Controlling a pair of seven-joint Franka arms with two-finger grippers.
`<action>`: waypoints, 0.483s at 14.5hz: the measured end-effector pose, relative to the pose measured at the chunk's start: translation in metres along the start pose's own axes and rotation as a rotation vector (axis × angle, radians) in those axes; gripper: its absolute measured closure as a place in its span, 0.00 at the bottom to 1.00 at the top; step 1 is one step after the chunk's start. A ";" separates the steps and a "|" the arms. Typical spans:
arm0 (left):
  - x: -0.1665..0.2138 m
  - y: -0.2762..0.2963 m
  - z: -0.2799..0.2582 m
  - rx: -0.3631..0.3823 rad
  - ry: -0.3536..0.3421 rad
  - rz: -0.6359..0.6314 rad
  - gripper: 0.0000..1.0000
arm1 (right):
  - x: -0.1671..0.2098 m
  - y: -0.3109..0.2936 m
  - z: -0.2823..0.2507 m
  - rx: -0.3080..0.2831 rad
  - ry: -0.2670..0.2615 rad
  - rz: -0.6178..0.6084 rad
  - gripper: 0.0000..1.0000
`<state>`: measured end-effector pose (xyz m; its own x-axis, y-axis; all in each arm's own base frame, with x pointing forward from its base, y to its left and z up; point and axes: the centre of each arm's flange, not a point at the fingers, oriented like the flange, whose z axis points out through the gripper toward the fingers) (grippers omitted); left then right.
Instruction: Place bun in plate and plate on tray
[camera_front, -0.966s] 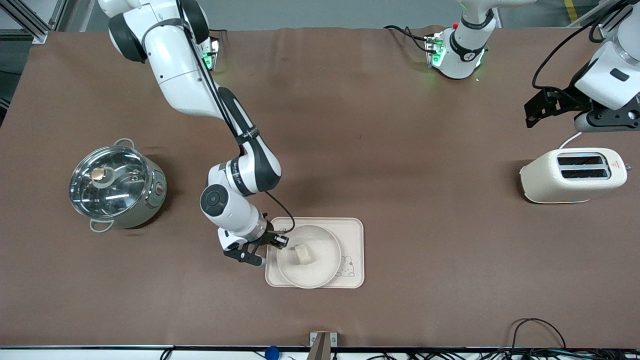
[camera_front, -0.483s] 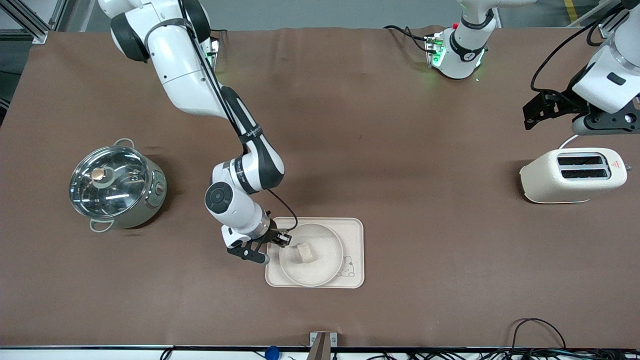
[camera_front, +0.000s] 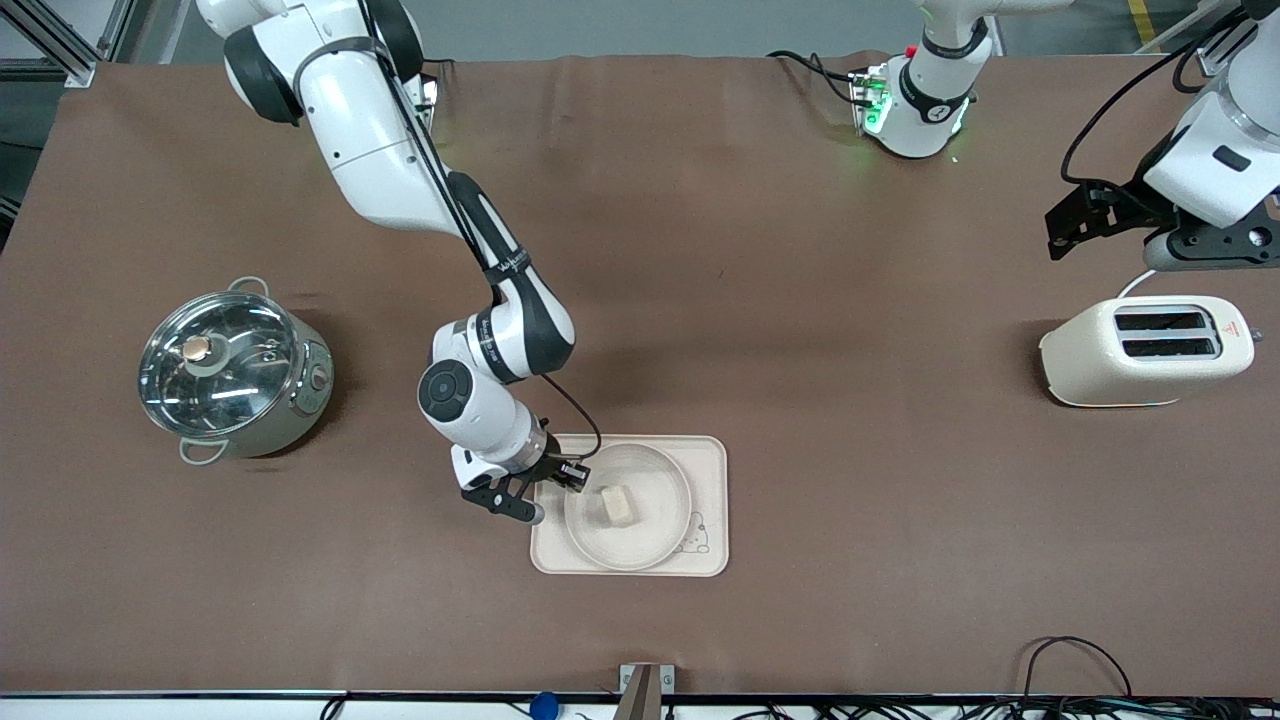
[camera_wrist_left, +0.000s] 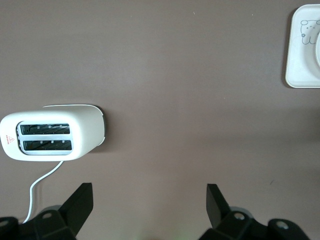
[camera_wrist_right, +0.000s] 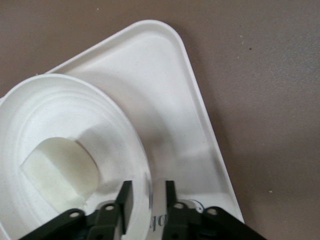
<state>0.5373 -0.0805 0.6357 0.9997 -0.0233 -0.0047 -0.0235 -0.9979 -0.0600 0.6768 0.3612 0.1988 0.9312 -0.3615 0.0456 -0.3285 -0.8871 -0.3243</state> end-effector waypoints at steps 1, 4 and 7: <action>0.000 0.000 0.000 0.000 0.000 0.000 0.00 | 0.000 -0.002 -0.003 0.003 0.002 0.001 0.52; 0.000 0.000 0.000 0.000 0.000 0.000 0.00 | 0.002 -0.007 -0.019 -0.001 -0.020 0.002 0.47; 0.000 0.000 -0.001 0.000 0.001 0.000 0.00 | 0.017 -0.007 -0.066 -0.027 -0.053 0.010 0.36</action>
<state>0.5370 -0.0805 0.6364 0.9997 -0.0233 -0.0034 -0.0234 -0.9979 -0.0600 0.6851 0.3425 0.2639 0.9348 -0.3552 -0.0075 -0.3410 -0.8912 -0.2993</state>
